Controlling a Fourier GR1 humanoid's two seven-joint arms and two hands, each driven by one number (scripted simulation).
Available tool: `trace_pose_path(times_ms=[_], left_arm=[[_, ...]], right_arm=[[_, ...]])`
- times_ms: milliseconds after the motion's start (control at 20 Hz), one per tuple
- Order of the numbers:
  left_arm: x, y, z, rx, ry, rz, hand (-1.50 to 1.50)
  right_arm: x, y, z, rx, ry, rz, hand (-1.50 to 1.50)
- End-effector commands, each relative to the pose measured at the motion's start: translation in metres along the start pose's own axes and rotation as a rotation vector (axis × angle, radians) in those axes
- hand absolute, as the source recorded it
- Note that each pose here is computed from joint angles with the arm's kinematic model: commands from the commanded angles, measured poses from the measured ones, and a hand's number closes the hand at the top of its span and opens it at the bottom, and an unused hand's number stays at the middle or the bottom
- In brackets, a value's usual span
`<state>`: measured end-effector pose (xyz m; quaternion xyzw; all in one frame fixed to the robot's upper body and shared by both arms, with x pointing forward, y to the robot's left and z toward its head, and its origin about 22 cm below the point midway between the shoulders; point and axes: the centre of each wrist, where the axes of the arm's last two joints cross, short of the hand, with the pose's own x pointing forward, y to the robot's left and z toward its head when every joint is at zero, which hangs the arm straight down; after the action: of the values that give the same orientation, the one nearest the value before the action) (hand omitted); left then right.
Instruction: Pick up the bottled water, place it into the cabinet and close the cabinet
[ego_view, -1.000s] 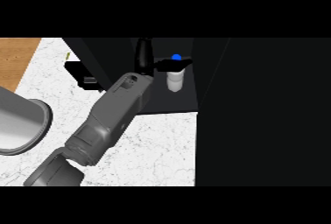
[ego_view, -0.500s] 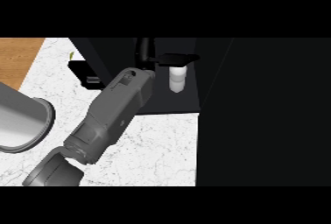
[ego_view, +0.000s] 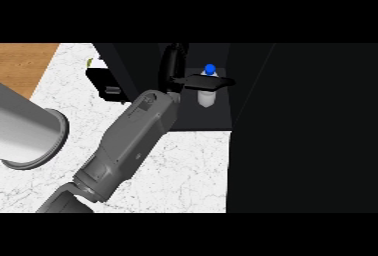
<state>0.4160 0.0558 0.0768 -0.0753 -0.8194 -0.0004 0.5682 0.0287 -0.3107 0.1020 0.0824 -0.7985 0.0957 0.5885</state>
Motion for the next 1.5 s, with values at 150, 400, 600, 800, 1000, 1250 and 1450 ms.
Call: trace_pose_path(times_ms=[150,400,600,800,1000,1250,1450], left_arm=[[-0.005,-0.014,0.053,-0.057,0.023,0.102,-1.50],[0.007,-0.011,0.087,-0.085,0.009,0.151,-1.50],[0.001,0.015,0.130,-0.082,0.023,0.164,-1.50],[0.023,0.017,0.148,-0.083,0.017,0.199,-1.50],[0.040,0.028,0.164,-0.079,0.026,0.196,-1.50],[0.030,0.048,0.206,-0.034,0.044,0.168,-1.50],[0.043,0.069,0.218,-0.027,0.018,0.183,-1.50]], right_arm=[[0.029,0.006,-0.015,0.017,-0.058,0.026,-1.50],[0.021,0.005,-0.010,0.014,-0.036,0.030,-1.50],[0.022,0.018,-0.019,0.007,-0.058,0.034,-1.50],[0.027,0.015,-0.028,0.057,-0.040,0.045,-1.50],[0.025,0.027,-0.032,0.252,0.044,-0.015,1.50],[0.027,0.032,-0.038,0.394,0.027,-0.002,1.50],[0.036,0.048,-0.045,0.420,0.074,-0.051,1.50]])
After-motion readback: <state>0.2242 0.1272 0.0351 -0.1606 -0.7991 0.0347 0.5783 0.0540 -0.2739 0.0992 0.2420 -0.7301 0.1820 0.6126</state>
